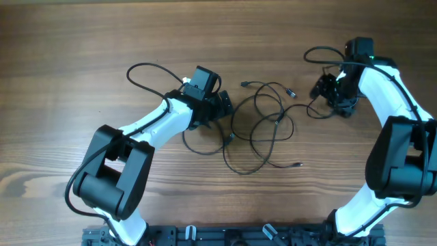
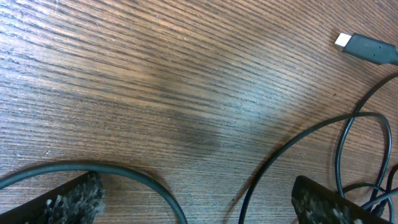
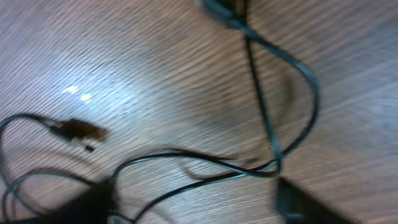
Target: Untangle cables
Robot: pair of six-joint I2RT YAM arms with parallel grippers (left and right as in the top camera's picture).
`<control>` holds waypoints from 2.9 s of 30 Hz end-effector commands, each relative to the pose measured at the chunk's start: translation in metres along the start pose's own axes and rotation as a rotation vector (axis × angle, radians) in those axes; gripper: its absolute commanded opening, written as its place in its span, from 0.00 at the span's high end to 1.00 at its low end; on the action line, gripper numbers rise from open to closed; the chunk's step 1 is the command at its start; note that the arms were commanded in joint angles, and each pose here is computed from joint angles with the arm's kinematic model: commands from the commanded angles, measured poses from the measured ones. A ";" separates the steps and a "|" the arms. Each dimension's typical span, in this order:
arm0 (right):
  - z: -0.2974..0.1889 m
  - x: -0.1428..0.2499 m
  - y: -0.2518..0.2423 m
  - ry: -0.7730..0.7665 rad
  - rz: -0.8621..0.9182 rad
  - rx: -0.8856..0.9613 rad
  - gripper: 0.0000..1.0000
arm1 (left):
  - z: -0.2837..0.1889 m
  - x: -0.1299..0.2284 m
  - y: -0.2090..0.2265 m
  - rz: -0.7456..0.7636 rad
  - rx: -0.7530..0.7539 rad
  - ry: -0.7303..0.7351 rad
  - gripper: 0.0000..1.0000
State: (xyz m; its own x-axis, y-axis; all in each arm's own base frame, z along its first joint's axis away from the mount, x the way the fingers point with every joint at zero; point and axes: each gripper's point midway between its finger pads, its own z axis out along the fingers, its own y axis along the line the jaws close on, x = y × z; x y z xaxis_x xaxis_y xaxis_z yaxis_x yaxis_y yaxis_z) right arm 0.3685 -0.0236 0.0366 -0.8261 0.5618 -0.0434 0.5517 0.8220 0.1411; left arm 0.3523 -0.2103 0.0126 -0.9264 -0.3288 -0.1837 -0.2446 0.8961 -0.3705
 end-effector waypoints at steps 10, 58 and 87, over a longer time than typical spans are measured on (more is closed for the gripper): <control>0.035 0.002 -0.039 -0.073 0.193 0.163 0.00 | 0.022 0.000 0.058 -0.024 -0.239 -0.072 0.00; -0.257 -0.099 -0.223 -1.003 0.266 0.398 0.96 | 0.023 -0.013 0.051 -0.022 -0.215 -0.134 0.00; -0.080 -0.095 -0.350 -0.482 0.416 0.455 0.20 | 0.026 -0.023 0.011 -0.016 -0.029 -0.145 0.00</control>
State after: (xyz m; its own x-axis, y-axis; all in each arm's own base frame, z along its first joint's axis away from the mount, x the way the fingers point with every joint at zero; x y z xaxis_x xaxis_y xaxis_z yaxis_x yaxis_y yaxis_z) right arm 0.2333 -0.3599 0.0109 -0.5009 0.7694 -0.3964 0.8654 0.4533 -0.2137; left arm 0.3924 -0.1934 0.0145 -0.8322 -0.3888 -0.3953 -0.2652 0.9052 -0.3321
